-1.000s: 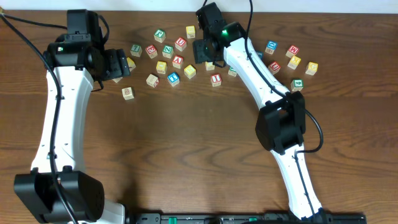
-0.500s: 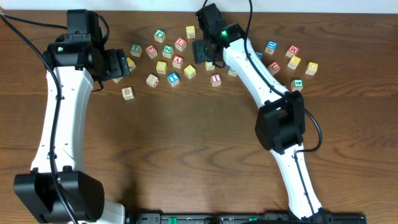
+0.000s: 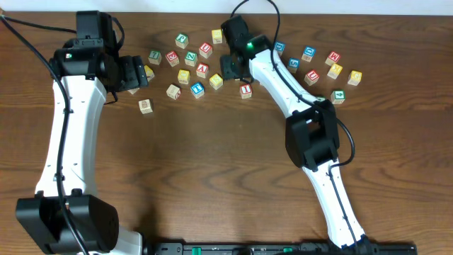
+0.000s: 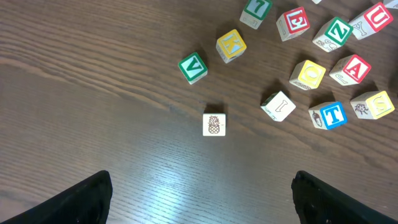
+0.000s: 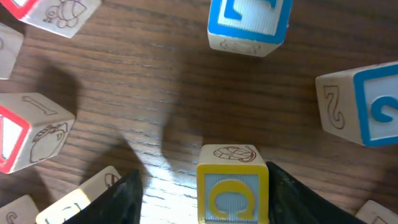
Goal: Spell out CORL
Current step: 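Move right gripper left over the yellow C block and lower, then close right gripper on the yellow C block and lift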
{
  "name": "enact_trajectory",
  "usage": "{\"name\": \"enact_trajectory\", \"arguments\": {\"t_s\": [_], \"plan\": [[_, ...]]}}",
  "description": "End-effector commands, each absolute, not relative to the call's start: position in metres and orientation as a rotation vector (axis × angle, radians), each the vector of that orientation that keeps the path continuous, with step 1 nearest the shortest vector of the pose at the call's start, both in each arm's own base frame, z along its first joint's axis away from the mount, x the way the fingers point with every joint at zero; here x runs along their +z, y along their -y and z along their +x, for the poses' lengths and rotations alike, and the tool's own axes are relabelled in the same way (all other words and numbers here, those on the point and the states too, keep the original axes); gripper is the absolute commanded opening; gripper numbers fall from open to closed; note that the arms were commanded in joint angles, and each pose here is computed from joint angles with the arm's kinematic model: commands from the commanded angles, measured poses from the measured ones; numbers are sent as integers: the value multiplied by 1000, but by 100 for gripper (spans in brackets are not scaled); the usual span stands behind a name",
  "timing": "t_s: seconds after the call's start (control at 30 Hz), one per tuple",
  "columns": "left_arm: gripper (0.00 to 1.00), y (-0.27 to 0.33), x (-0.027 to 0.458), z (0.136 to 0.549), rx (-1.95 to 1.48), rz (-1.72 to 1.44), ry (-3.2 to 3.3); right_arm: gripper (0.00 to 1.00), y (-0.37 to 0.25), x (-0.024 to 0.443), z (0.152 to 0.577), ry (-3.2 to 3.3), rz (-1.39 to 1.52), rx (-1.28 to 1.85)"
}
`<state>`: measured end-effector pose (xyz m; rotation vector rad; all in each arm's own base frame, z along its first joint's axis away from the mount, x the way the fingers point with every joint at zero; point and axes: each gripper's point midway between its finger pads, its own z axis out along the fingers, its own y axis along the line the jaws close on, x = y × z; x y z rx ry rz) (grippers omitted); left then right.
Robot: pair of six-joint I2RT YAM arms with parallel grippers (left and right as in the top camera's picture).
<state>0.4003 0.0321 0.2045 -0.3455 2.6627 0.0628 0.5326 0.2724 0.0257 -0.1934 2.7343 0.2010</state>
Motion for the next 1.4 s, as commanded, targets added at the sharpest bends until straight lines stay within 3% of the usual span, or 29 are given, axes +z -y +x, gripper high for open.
{"name": "enact_trajectory", "arguments": {"t_s": [0.0, 0.7, 1.13, 1.37], "plan": [[91, -35, 211, 401, 73, -353, -2646, 54, -271, 14, 533, -2743, -171, 172], [91, -35, 211, 401, 73, -353, -2646, 27, -264, 23, 535, -2734, -134, 147], [91, -35, 211, 401, 73, -353, -2646, 21, -260, 121, 534, -2596, -232, 182], [91, -35, 211, 401, 74, -353, -2644, 18, -265, 168, 494, -2593, -517, 248]]}}
